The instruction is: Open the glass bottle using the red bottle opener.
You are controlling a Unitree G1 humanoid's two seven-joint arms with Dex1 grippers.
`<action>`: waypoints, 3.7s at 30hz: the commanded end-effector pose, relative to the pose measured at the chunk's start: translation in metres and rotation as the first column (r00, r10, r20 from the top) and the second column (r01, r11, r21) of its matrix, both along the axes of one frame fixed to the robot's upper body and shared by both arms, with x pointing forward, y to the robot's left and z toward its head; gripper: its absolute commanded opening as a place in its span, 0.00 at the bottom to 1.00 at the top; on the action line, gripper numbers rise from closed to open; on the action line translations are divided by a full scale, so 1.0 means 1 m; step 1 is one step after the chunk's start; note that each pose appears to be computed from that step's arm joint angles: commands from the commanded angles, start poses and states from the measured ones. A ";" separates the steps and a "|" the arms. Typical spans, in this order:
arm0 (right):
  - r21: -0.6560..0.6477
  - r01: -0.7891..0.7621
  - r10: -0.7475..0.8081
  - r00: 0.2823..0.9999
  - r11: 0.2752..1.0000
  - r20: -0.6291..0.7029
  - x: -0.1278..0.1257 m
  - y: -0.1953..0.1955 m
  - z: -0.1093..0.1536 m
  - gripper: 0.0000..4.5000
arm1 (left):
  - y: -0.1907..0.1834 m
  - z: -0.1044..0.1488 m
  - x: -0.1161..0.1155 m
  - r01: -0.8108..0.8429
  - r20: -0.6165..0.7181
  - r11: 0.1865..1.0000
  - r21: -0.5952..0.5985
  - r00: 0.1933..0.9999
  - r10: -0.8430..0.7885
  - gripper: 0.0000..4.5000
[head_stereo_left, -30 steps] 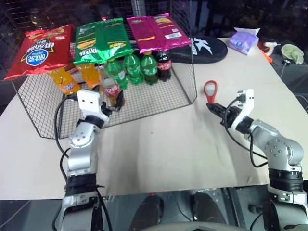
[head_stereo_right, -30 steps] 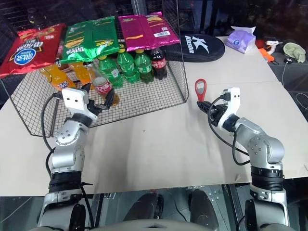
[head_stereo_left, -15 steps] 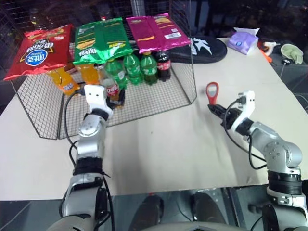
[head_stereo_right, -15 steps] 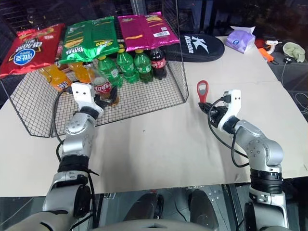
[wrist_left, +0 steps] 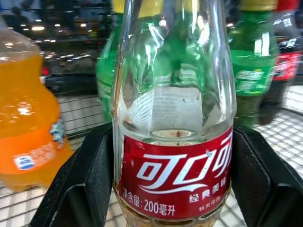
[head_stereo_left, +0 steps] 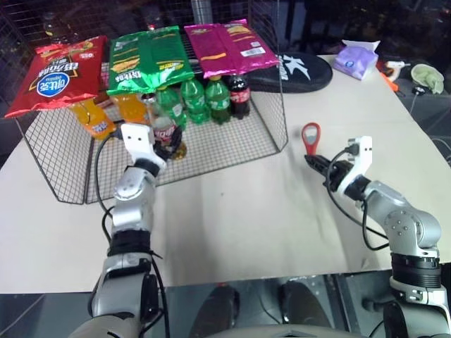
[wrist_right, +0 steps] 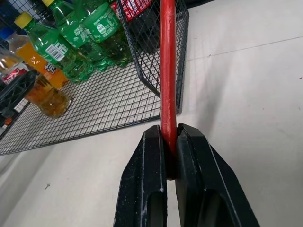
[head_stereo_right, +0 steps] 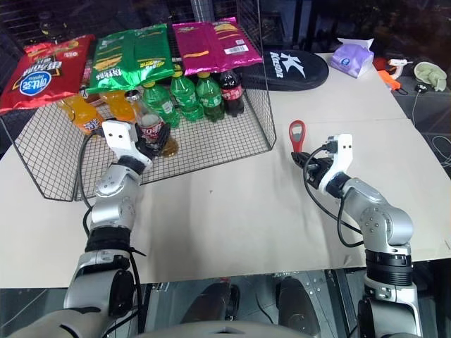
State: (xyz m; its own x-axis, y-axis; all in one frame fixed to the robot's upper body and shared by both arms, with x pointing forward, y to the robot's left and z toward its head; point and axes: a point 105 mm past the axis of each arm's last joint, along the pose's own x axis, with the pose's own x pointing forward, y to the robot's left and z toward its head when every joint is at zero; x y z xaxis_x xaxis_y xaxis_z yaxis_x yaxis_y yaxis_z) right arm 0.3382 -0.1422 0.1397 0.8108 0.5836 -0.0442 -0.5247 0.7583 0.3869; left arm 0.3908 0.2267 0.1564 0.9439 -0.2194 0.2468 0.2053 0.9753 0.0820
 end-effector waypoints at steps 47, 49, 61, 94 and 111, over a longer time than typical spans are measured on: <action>-0.015 0.049 -0.048 0.994 0.999 0.099 0.008 -0.013 0.016 0.00 | -0.119 0.031 -0.071 0.623 0.062 0.776 0.095 0.775 -0.629 1.00; -0.016 0.048 -0.047 0.994 0.999 0.098 0.008 -0.013 0.016 0.00 | -0.120 0.030 -0.072 0.632 0.059 0.770 0.089 0.768 -0.638 1.00; -0.013 0.045 -0.043 0.994 0.999 0.102 0.008 -0.009 0.017 0.00 | -0.128 0.034 -0.075 0.679 0.059 0.729 0.081 0.727 -0.684 1.00; -0.635 0.217 0.497 0.458 0.741 0.737 -0.015 0.106 0.038 0.00 | -0.129 0.024 -0.070 0.658 0.046 0.749 0.078 0.748 -0.662 0.48; -0.571 0.319 0.493 0.294 0.757 0.819 -0.010 0.119 0.060 0.00 | -0.129 0.021 -0.068 0.661 0.042 0.747 0.067 0.746 -0.664 0.48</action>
